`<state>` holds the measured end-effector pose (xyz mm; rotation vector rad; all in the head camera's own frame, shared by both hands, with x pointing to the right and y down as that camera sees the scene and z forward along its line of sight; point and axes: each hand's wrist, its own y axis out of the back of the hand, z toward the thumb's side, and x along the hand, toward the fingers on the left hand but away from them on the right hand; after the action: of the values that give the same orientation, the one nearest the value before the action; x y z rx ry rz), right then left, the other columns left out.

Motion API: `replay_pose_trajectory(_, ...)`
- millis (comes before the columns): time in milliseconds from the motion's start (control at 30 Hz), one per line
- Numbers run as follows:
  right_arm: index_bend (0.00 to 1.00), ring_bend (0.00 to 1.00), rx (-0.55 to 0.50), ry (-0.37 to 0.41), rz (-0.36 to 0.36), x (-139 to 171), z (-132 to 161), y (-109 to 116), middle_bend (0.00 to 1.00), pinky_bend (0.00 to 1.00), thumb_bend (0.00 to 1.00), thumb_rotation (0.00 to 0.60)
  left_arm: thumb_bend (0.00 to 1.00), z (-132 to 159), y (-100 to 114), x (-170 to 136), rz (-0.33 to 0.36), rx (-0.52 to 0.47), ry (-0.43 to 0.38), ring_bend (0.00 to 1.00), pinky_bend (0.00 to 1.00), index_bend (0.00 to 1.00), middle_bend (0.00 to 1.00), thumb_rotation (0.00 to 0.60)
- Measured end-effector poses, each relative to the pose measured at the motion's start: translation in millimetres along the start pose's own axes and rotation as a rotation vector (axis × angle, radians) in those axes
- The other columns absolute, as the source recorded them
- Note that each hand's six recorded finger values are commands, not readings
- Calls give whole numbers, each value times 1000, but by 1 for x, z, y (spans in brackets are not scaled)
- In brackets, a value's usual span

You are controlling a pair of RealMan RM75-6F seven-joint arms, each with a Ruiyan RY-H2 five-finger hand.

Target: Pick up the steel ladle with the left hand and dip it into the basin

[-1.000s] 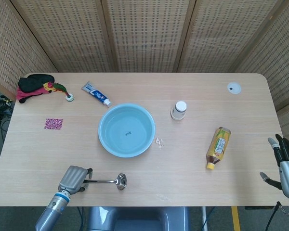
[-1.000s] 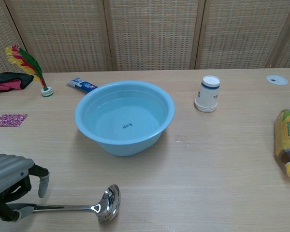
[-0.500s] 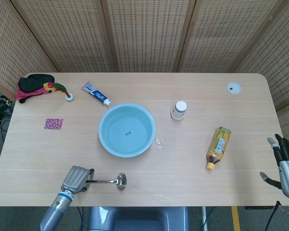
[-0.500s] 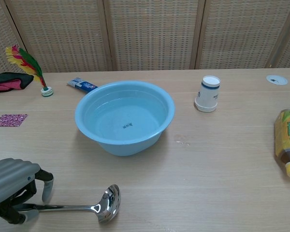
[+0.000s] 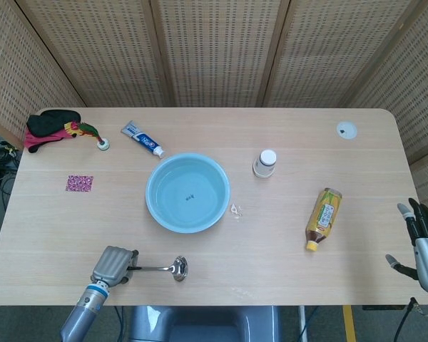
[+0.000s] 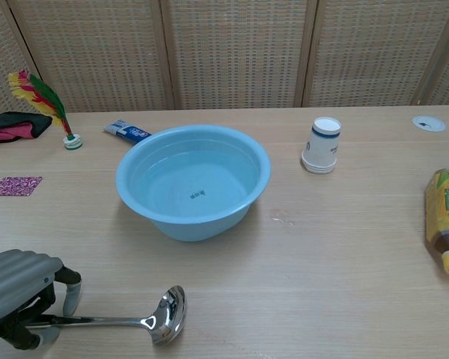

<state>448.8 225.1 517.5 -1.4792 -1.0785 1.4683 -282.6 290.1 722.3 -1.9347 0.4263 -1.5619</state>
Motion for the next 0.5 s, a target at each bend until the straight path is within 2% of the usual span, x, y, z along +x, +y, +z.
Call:
replay_pose_trajectory(267,0,0,0,-1,1,0,0,0,0,0,0,600,441,-1,-2,3,-4,-5,9,829,956,556,900,600)
replay_pose_trajectory(500,0,0,1,-1,3,0,-1,-1,0,0,0,600,483,-4,1,4,6,-11,19,829,956,613,900,600)
